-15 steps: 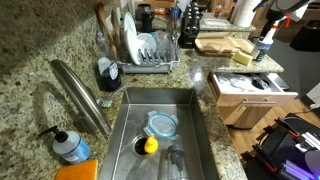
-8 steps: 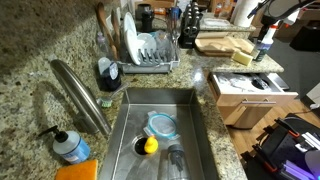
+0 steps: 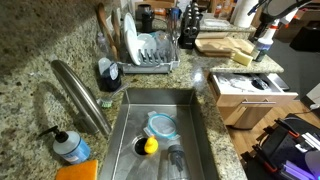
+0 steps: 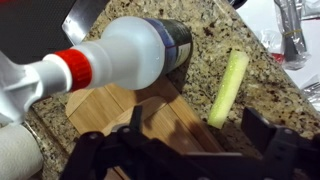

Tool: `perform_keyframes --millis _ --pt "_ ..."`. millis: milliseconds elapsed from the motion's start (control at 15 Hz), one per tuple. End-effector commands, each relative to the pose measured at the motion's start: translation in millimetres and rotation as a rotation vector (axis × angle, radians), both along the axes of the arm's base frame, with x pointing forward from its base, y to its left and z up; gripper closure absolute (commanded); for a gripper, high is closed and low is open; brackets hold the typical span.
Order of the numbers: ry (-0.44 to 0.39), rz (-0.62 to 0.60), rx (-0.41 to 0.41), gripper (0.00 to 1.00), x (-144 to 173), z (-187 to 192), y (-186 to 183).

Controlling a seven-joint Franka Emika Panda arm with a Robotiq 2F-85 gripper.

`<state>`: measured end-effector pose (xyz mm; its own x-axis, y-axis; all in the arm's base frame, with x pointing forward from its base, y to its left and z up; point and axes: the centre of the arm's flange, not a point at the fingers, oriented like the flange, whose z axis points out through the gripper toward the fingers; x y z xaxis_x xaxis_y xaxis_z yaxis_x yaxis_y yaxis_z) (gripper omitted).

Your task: Place the yellow sponge inside the open drawer

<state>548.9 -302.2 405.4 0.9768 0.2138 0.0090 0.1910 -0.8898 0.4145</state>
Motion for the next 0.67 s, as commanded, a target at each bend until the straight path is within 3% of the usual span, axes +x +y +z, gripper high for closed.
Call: perform_keyframes --millis 0,200,400,600 --pt "0.020 0.021 0.120 0.00 15 -21 -10" --pt "0.051 0.041 0.169 0.00 20 -40 -6" --pt "0.091 0.011 0.174 0.00 17 -57 -9" --pt "0.079 0.010 0.160 0.00 12 -60 -1"
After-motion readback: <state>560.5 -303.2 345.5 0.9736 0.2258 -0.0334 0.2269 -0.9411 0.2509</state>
